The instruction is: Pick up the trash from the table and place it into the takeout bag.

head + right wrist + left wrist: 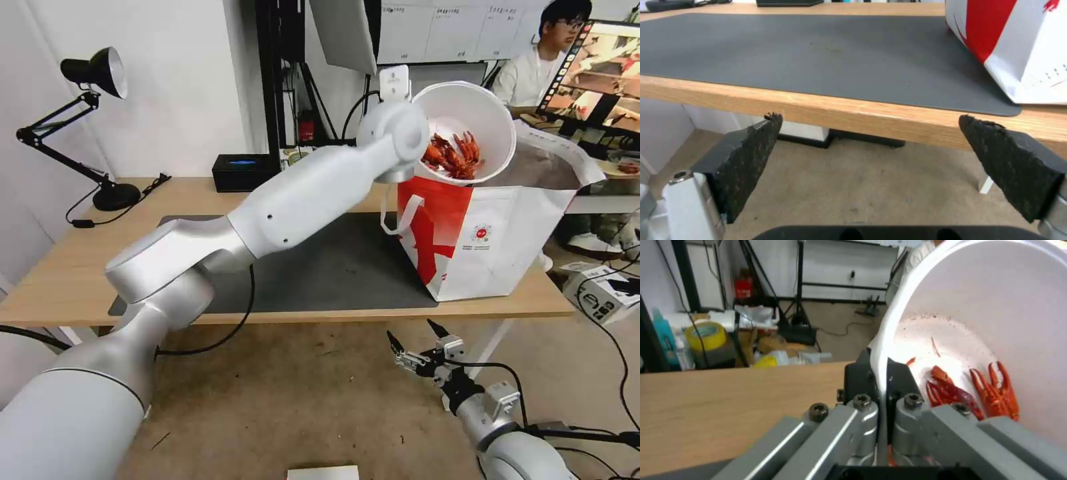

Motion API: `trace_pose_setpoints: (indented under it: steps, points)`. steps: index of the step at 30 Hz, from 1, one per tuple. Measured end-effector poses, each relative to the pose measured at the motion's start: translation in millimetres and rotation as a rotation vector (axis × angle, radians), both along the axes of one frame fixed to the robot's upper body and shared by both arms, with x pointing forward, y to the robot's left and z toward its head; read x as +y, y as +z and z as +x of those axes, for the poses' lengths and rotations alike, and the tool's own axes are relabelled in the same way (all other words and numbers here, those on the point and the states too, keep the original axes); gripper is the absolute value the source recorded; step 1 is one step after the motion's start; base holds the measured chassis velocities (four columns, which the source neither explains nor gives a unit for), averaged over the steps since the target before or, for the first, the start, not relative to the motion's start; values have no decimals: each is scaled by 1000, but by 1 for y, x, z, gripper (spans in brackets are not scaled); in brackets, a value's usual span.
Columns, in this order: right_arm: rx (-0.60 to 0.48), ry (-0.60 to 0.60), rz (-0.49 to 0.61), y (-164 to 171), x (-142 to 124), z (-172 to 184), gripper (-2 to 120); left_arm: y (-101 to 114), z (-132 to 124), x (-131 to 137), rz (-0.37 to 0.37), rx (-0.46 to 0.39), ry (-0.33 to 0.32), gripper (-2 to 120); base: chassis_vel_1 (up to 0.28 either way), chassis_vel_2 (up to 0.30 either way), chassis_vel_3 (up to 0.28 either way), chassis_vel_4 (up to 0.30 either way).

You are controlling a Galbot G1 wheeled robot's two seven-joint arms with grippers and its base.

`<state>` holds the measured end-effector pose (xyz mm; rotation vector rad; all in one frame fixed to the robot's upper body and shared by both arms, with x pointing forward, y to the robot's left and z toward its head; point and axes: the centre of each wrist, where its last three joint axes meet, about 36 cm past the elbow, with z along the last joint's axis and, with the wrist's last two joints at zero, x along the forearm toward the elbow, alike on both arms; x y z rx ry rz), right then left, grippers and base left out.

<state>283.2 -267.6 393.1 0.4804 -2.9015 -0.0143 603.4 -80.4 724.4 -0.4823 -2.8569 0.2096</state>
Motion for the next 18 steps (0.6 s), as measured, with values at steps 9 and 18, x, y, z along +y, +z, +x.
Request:
trace_pose_setpoints:
  steps: [9, 18]
  points:
    - [0, 0, 0, 0, 0, 0, 100, -8, -13, 0, 34, -18, -74, 0, 0, 0, 0, 0]
    - [0, 0, 0, 0, 0, 0, 100, -15, -19, 17, 109, 72, -149, 0, 0, 0, 0, 0]
